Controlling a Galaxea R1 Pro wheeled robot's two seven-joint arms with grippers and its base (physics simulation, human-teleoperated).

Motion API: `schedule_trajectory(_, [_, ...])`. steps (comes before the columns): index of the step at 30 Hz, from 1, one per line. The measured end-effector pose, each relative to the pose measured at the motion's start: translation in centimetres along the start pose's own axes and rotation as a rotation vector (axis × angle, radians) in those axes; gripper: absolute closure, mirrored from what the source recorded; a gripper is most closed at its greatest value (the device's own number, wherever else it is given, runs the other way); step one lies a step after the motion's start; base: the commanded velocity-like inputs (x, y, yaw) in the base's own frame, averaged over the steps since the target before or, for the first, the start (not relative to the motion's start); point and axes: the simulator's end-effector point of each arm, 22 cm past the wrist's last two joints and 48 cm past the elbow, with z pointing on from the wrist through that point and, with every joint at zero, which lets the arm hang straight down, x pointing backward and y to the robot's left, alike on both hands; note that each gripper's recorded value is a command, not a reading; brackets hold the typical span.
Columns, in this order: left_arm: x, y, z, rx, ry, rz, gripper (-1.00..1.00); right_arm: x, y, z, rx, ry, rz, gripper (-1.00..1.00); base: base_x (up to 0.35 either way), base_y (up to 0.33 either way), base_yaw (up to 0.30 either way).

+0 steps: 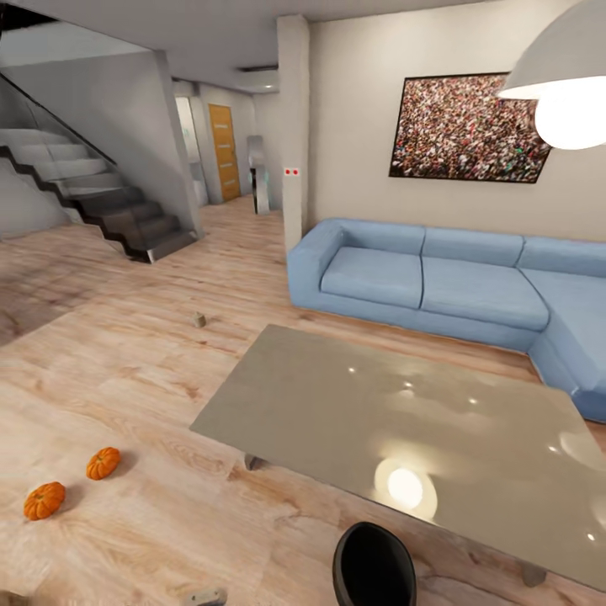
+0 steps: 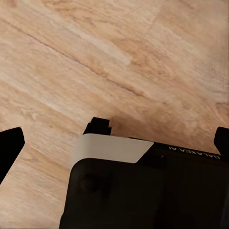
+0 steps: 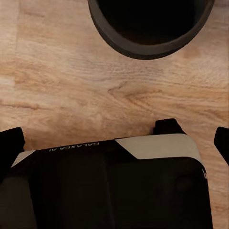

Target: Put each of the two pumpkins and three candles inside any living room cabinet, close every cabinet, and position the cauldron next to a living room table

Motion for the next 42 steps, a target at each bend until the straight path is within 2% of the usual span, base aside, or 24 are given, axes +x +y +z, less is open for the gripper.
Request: schedule_trajectory(42, [0.46, 0.02, 0.10, 0.001, 0.010, 0.000, -1.00, 0.29, 0.06, 0.01, 0.004, 0.008, 0.002, -1.00, 0.000, 0.000, 0.291])
